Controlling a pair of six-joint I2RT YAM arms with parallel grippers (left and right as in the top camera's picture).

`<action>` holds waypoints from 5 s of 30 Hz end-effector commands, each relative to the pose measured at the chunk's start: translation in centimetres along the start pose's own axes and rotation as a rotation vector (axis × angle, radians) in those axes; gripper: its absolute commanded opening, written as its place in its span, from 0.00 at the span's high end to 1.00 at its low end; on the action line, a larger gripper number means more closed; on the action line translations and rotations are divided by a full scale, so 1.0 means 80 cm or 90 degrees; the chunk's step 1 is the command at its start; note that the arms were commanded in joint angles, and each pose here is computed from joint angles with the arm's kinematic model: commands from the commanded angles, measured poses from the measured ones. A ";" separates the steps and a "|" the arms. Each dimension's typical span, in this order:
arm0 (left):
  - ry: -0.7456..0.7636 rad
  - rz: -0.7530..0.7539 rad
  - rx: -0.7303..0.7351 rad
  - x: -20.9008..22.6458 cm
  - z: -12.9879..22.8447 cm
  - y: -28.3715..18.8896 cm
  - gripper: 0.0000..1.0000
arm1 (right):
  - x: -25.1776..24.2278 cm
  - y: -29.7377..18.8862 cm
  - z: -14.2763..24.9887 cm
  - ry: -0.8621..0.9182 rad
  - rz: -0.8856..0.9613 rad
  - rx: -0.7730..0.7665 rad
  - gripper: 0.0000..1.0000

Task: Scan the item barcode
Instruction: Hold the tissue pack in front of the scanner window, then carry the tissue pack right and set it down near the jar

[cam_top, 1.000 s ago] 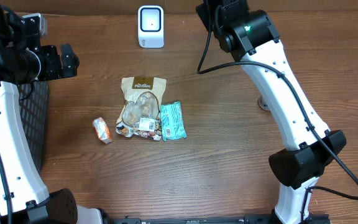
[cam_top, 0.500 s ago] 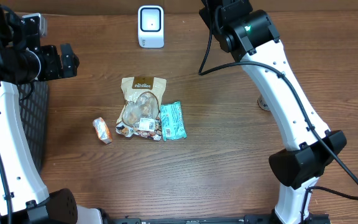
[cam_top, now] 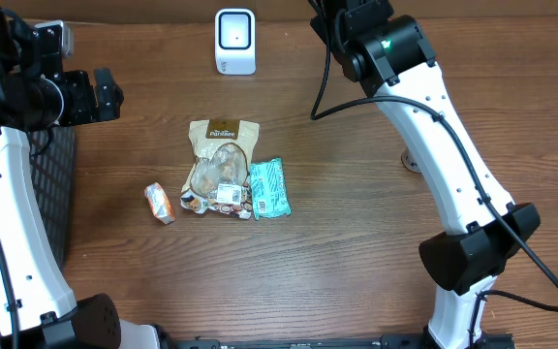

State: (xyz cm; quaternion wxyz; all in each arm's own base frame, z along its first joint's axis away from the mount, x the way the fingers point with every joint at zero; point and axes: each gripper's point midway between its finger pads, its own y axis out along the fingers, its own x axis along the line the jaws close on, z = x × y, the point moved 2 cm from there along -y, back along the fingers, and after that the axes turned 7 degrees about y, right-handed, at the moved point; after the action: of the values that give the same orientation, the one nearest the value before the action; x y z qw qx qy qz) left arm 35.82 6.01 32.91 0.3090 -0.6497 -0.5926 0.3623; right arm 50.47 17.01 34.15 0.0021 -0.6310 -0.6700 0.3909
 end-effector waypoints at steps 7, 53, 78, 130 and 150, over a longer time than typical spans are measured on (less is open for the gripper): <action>0.015 0.004 -0.006 -0.002 -0.004 -0.001 0.00 | -0.025 -0.035 -0.032 -0.013 0.003 -0.069 0.96; 0.015 0.004 -0.006 -0.002 -0.004 -0.001 0.01 | -0.010 -0.121 -0.069 0.029 -0.147 -0.187 0.96; 0.015 0.004 -0.006 -0.002 -0.004 -0.001 0.01 | 0.094 0.065 -0.095 -0.069 -0.130 -0.259 0.96; 0.015 0.004 -0.006 -0.002 -0.004 -0.001 0.00 | 0.047 -0.021 -0.097 0.313 -0.296 -0.200 0.96; 0.015 0.004 -0.006 -0.002 -0.004 -0.001 0.00 | 0.006 0.026 0.224 0.537 -0.181 0.427 0.96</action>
State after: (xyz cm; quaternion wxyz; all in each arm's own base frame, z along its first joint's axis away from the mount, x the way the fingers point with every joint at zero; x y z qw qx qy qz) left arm 35.82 6.01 32.91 0.3090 -0.6497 -0.5926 0.3623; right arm 43.57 9.16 22.27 0.5033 -0.5950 -0.5515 0.2976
